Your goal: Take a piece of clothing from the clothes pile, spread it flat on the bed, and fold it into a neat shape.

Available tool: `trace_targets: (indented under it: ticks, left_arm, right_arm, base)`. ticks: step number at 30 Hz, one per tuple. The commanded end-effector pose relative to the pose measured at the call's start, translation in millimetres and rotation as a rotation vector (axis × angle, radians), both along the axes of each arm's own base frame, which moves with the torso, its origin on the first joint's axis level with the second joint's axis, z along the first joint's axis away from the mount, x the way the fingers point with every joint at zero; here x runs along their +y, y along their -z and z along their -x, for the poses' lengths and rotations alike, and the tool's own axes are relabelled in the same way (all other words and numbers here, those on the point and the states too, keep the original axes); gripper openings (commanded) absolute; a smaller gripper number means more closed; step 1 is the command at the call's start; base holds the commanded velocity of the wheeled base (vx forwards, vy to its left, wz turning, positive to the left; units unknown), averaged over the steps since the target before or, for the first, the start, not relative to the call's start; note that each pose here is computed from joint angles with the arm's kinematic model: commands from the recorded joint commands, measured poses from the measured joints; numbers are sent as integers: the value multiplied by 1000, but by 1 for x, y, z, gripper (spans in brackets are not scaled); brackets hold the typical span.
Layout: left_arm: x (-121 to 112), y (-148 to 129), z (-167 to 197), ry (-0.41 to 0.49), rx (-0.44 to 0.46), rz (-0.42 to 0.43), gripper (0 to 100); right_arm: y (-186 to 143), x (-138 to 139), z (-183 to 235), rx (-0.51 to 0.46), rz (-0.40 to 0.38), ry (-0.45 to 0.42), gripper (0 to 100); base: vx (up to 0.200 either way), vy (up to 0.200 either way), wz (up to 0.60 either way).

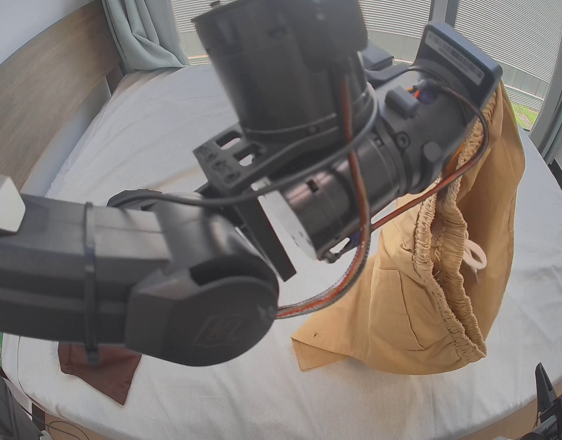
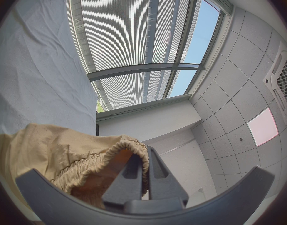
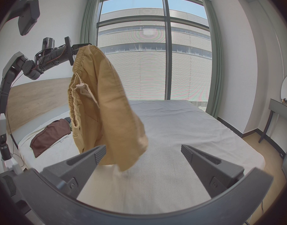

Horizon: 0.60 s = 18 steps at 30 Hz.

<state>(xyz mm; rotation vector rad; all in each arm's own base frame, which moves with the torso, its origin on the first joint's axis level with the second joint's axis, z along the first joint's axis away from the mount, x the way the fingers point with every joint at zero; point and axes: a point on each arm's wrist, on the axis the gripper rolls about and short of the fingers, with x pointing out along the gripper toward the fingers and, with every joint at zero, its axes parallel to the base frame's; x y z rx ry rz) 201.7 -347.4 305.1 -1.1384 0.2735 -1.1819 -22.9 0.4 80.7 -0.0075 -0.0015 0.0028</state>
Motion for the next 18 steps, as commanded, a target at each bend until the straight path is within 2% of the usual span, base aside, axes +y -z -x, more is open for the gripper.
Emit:
trace_targets:
  ticks: [1, 6, 11, 14, 18]
  left_arm:
    - [30, 4, -7, -58, 16, -42, 0]
    - [63, 43, -30, -171, 45, -179, 0]
    - [87, 85, -46, -235, -29, -304, 0]
    - [97, 103, -53, -250, -70, -325, 0]
    - [105, 113, -56, -269, -68, -327, 0]
  right_arm:
    - [5, 0, -1, 8, 0, 0, 100]
    - [5, 0, -1, 8, 0, 1, 100]
    - [5, 0, -1, 8, 0, 1, 100]
    - [5, 0, -1, 8, 0, 1, 100]
    - [5, 0, -1, 8, 0, 1, 100]
  base:
    - [0, 0, 0]
    - [0, 0, 0]
    - [0, 0, 0]
    - [0, 0, 0]
    - [0, 0, 0]
